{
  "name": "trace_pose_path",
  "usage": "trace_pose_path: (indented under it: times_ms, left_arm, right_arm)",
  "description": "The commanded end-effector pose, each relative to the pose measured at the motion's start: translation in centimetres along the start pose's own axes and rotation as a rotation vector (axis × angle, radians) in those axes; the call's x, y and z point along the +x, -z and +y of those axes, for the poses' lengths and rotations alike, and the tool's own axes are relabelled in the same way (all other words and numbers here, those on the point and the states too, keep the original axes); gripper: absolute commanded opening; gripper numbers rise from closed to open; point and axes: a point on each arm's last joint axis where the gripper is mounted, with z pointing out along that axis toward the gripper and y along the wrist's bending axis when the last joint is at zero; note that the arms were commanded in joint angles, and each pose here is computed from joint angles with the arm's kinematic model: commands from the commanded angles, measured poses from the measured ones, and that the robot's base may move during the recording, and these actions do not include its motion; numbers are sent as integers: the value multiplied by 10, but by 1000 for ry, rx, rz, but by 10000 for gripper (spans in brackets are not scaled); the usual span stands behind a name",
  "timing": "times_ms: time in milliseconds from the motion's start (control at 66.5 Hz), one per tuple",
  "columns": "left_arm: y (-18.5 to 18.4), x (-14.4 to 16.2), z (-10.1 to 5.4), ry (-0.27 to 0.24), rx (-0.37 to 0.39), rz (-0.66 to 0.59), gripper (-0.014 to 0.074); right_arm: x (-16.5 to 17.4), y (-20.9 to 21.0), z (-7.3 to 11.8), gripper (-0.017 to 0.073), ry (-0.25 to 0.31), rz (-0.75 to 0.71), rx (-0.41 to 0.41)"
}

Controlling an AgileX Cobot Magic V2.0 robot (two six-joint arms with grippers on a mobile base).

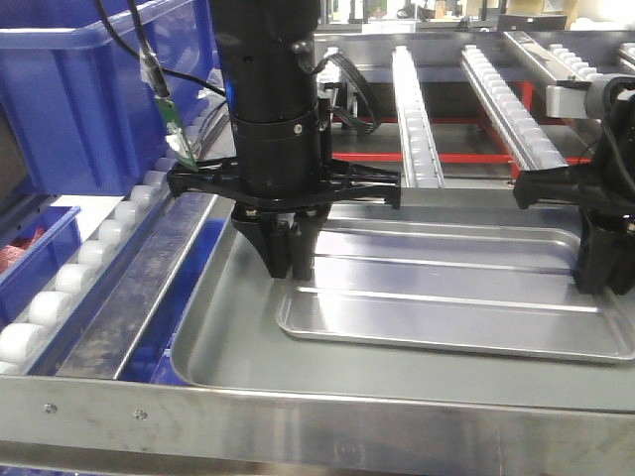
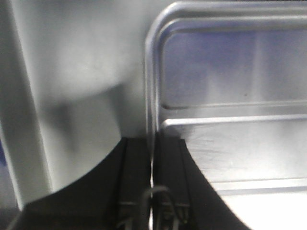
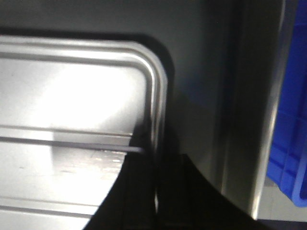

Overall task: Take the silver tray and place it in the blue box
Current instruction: 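Close both grippers on the small silver tray's rims, then lift the small silver tray up with both grippers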

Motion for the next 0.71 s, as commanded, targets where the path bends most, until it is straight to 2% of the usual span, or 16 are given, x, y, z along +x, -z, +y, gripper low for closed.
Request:
trace_pose_path:
  times_ms: [0,196,361,466,587,692]
  left_arm:
    - [36,-11,0,-6,29,-77,-97]
    - [87,-20,3,-4,44,-162,-97]
    - [139,-20,12,-1,77,-265,-97]
    - [162,-15,23,-5,49,-286,-97]
    - [183,-4,36,-12,-14,-263,-98]
    - [201,2,42,-8,-7,-274,-98]
  right_arm:
    - [-9,25,0,58,18,-72,-10]
    - [-14,78,1,58,36,-123,-6]
    - [-17,133,9,58,59,-223,-37]
    - [-18,158,17,58,78,-283,-69]
    - [-17,172,25,58,97,-285,-87]
    - [-16,177,33,58,108,-289,-105]
